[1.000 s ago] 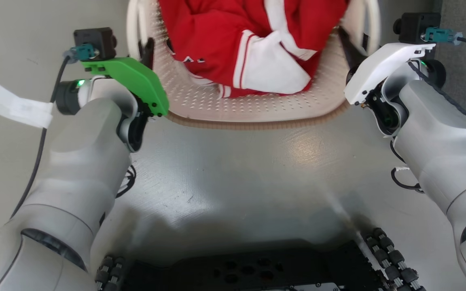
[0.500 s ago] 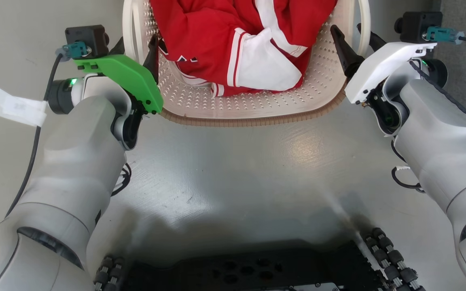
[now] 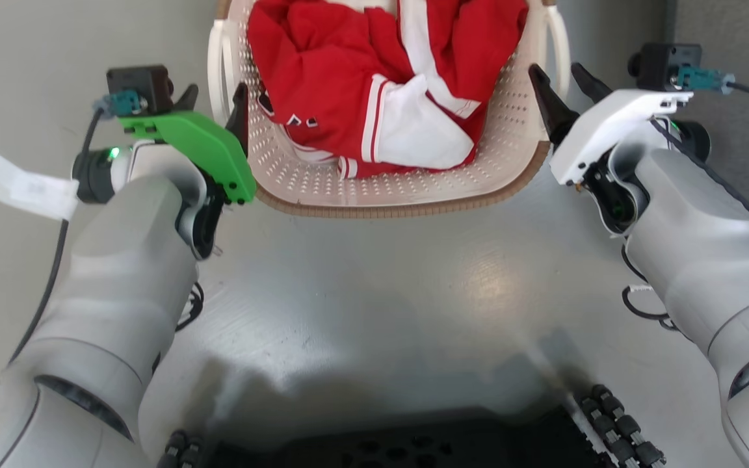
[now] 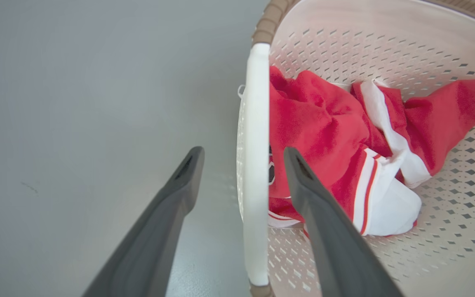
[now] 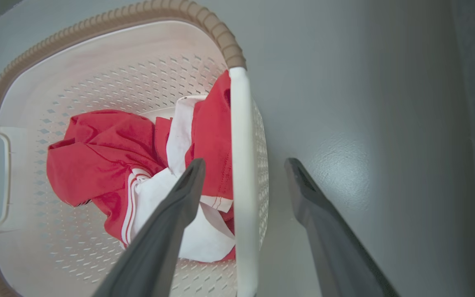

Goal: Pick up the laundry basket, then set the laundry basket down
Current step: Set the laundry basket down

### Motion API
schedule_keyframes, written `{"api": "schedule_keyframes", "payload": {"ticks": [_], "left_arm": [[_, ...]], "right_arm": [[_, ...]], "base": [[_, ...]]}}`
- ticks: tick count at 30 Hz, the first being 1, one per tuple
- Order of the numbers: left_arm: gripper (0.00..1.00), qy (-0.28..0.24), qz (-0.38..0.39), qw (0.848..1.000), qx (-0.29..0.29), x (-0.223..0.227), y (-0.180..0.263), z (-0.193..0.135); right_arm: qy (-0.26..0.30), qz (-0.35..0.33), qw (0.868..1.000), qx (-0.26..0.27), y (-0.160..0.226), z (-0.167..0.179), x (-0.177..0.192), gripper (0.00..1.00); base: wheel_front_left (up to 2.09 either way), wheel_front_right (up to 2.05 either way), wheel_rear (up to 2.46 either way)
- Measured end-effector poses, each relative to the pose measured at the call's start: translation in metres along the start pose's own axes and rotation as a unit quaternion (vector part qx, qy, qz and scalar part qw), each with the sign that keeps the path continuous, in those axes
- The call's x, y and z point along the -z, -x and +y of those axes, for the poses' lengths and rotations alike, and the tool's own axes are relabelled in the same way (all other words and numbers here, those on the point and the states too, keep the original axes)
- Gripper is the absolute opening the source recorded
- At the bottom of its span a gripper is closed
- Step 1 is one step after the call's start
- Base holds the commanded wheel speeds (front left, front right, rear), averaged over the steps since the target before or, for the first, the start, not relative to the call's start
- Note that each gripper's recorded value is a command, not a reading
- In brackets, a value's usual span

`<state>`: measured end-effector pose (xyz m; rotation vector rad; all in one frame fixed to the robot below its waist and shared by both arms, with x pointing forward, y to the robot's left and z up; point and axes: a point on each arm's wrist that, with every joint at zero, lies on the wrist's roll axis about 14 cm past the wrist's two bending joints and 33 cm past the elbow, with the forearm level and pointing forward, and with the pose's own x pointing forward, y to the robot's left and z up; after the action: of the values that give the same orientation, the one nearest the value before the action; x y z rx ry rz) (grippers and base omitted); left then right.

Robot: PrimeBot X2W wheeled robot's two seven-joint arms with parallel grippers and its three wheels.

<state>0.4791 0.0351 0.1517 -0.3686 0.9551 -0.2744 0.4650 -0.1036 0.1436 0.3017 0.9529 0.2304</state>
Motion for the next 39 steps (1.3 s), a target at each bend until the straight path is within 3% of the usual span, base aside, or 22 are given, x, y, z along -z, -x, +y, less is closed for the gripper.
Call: {"api": "schedule_keyframes", "payload": {"ticks": [17,23,32,39], "left_arm": [[1.00,-0.043,-0.030,0.998,0.025,-0.020,0.050,-0.032],[1.00,-0.038,-0.077,0.996,0.033,-0.056,0.067,-0.047],[1.00,-0.034,-0.160,0.985,0.051,-0.110,0.107,-0.065],[1.00,-0.038,-0.211,0.974,0.071,-0.133,0.140,-0.085]], "right_arm": [[0.019,-0.047,0.999,0.013,0.054,0.009,-0.037,1.00],[0.033,-0.077,0.996,0.000,0.073,0.024,-0.057,1.00],[0.061,-0.180,0.981,-0.030,0.114,0.050,-0.130,1.00],[0.067,-0.225,0.971,-0.044,0.147,0.064,-0.145,1.00]], "base": [[0.00,0.00,0.00],[0.00,0.00,0.00],[0.00,0.00,0.00],[0.00,0.00,0.00]]}}
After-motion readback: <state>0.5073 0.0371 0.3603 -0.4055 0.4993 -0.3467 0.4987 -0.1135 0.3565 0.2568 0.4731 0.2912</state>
